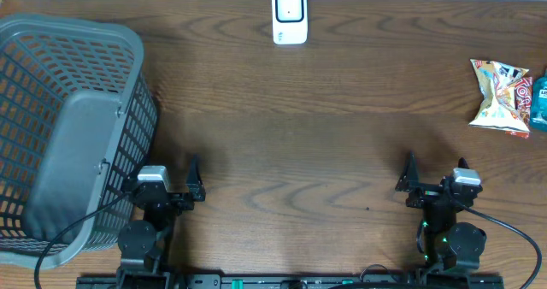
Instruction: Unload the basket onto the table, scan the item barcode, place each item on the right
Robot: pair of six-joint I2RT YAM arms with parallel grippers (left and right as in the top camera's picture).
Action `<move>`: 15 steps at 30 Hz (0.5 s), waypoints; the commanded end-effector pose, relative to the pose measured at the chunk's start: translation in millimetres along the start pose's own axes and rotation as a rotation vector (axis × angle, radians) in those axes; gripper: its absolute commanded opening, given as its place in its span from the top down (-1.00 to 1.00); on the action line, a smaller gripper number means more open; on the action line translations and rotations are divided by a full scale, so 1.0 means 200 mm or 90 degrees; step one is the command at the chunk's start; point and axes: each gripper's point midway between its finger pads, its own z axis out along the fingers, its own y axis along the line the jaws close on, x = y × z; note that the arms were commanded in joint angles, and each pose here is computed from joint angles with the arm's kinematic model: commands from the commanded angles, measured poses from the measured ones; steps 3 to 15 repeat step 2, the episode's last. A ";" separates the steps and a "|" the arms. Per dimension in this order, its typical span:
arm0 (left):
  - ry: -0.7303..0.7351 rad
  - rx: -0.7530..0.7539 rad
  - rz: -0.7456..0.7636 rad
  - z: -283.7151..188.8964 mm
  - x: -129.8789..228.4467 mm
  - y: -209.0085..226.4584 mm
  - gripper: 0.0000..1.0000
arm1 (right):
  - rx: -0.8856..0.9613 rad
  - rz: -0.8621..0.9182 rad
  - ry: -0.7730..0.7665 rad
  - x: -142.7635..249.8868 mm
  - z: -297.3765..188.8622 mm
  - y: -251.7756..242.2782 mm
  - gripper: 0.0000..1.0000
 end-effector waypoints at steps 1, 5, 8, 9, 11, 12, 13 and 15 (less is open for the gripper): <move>0.025 -0.024 0.009 0.01 0.08 0.04 -0.96 | 0.001 0.007 -0.001 0.00 0.00 0.00 -0.99; 0.025 -0.024 0.009 0.01 0.08 0.04 -0.96 | 0.001 0.007 -0.001 0.00 0.00 0.00 -0.99; 0.025 -0.024 0.009 0.01 0.08 0.04 -0.96 | 0.001 0.007 -0.001 0.00 0.00 0.00 -0.99; 0.025 -0.024 0.009 0.01 0.08 0.04 -0.96 | 0.001 0.007 -0.001 0.00 0.00 0.00 -0.99; 0.025 -0.024 0.009 0.01 0.08 0.04 -0.96 | 0.001 0.007 -0.001 0.00 0.00 0.00 -0.99; 0.025 -0.024 0.009 0.01 0.08 0.04 -0.96 | 0.001 0.007 -0.001 0.00 0.00 0.00 -0.99; 0.025 -0.024 0.009 0.01 0.08 0.04 -0.96 | 0.001 0.007 -0.001 0.00 0.00 0.00 -0.99; 0.025 -0.024 0.009 0.01 0.08 0.04 -0.96 | 0.001 0.007 -0.001 0.00 0.00 0.00 -0.99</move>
